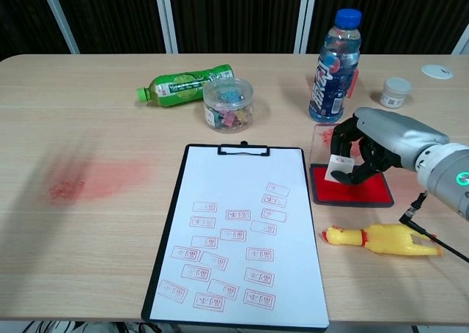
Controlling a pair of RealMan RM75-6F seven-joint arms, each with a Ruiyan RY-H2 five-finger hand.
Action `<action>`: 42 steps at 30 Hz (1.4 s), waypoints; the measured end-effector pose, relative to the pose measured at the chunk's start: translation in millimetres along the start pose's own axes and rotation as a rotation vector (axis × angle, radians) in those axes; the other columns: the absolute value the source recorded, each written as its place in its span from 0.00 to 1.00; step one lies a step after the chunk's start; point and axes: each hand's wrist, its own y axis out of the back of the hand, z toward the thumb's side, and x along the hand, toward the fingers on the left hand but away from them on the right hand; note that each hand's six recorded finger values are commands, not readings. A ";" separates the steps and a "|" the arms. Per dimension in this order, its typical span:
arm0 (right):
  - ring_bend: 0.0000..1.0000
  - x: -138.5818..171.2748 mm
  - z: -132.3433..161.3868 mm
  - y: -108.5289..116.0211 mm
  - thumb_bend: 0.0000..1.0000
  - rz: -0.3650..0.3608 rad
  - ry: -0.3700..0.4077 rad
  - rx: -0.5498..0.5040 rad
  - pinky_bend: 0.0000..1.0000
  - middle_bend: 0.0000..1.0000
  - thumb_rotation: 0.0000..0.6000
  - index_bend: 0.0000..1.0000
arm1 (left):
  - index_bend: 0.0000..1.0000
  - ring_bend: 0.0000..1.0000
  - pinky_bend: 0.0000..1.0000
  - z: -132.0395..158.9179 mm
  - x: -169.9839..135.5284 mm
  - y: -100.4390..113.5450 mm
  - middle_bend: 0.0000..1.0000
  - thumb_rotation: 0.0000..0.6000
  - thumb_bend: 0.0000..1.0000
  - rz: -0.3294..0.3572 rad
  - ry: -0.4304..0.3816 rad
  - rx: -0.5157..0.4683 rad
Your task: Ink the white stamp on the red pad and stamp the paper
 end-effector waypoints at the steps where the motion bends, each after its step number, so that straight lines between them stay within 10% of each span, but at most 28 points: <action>1: 0.76 -0.1 1.1 0.7 1.00 -0.001 0.001 -0.002 0.89 0.70 1.00 0.84 | 0.00 0.00 0.00 0.0 0.0 0.0 0.00 1.00 0.01 0.000 0.000 -0.001; 42: 0.76 -0.2 -0.4 -23.7 1.00 0.036 -0.032 -0.007 0.89 0.71 1.00 0.85 | 0.00 0.00 0.00 -0.3 0.1 -0.1 0.00 1.00 0.01 -0.006 -0.003 -0.003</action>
